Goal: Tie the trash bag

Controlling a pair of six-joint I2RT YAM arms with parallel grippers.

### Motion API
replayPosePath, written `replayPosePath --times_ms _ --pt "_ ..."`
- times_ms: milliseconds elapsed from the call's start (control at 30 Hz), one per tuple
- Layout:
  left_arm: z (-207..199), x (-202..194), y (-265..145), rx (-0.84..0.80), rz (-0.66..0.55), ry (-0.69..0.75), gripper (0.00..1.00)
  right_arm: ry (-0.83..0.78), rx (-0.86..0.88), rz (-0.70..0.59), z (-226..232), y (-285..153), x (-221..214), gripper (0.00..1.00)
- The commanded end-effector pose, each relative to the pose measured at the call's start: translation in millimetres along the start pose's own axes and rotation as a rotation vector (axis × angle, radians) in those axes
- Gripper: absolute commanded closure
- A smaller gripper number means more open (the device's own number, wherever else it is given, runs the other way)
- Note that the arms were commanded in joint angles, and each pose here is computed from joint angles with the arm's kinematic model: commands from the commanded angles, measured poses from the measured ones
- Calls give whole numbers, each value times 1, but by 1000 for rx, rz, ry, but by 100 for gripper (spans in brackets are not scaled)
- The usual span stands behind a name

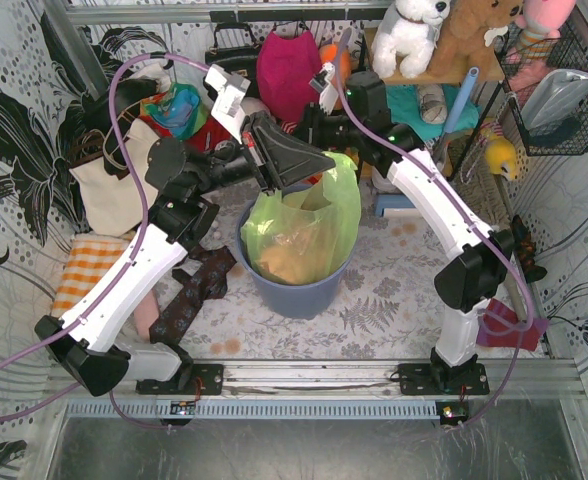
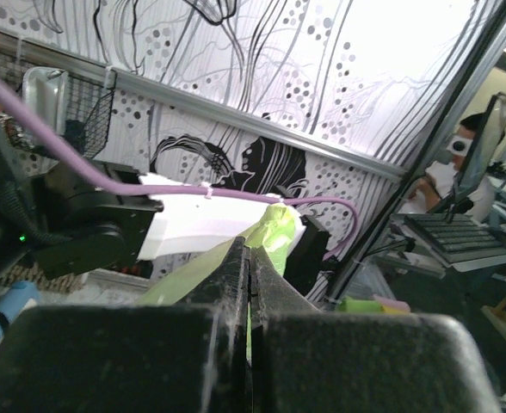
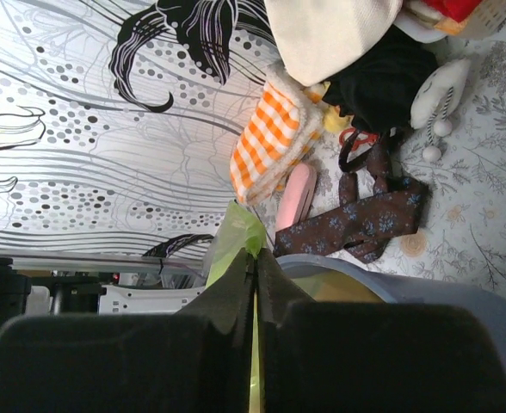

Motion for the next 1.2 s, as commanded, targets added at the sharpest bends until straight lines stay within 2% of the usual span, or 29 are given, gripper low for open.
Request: replayPosePath --times_ms 0,233,567,867,1167 --pt "-4 4 -4 14 1 86 100 -112 58 -52 37 -12 1 100" --pt "-8 5 -18 121 9 201 100 -208 88 -83 88 -25 -14 100" --pt "-23 19 -47 314 -60 375 100 -266 153 -177 141 -51 -34 100" --pt "-27 13 -70 442 -108 431 100 -260 174 -246 155 -67 -51 100" --pt "-27 8 -80 495 -124 432 100 -242 142 -341 145 -83 -66 100"
Point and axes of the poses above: each gripper's point midway between its finger pads, its own y axis out along the fingers, its own z axis along the line the jaws close on, x = y × z, the point moved 9 cm from there along -y, back along the fingers, and after that the axes turned 10 degrees about y, right-handed, at the moved point
